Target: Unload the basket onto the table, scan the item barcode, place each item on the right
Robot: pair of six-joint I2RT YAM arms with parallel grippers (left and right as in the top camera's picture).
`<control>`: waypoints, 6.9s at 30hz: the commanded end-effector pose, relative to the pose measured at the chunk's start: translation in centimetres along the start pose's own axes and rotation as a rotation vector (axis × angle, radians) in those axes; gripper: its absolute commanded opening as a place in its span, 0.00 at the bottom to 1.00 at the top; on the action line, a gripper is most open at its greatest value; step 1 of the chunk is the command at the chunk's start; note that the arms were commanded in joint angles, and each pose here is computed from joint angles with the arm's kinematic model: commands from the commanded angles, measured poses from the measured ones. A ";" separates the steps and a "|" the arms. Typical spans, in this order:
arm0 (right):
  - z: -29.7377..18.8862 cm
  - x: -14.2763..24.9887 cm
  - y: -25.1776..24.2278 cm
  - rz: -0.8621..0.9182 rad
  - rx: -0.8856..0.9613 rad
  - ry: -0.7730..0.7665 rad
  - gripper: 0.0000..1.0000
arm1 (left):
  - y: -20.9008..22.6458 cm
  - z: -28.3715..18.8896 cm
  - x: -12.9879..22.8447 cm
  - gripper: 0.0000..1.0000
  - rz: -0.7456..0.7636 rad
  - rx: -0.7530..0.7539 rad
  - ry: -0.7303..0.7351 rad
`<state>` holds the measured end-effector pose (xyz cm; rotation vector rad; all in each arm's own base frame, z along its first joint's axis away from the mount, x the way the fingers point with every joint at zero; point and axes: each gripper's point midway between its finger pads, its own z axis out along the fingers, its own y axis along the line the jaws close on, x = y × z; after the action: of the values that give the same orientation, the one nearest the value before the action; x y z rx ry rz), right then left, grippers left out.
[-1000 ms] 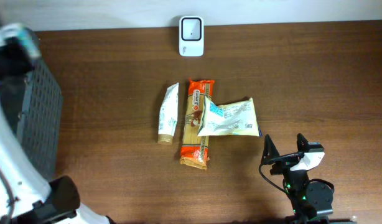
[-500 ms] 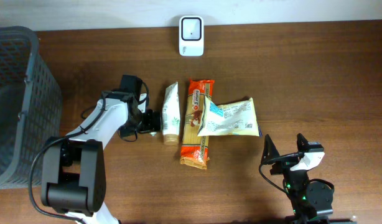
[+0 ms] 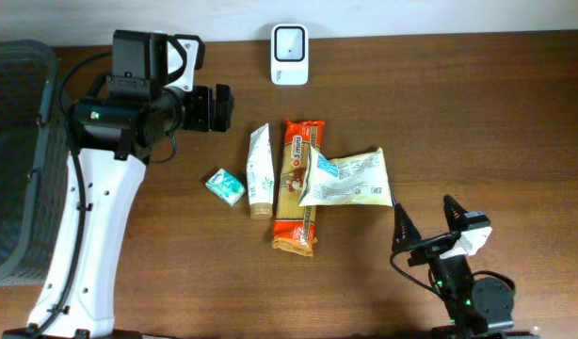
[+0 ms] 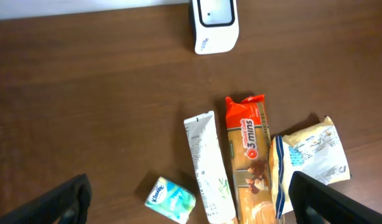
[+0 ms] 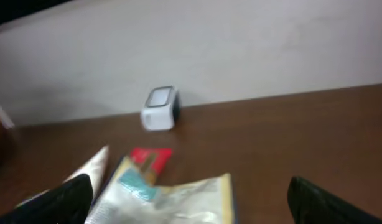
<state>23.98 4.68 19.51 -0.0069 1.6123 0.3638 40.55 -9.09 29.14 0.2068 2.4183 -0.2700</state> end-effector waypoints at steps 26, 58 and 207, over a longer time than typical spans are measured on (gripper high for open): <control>6.9 15.0 2.2 0.140 0.588 1.358 0.52 | 0.3 0.1 0.0 0.99 0.011 -0.008 0.003; 14.0 15.9 -7.1 0.466 0.242 1.051 0.74 | 0.3 0.1 0.0 0.99 0.011 -0.008 0.003; 20.6 20.8 12.4 -0.048 0.518 1.308 0.55 | 13.5 -3.0 0.5 0.99 -0.233 -0.223 -0.044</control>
<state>39.21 27.65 3.19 0.0355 2.9558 -0.1058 41.47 3.32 28.80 -0.1574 2.4189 -0.1269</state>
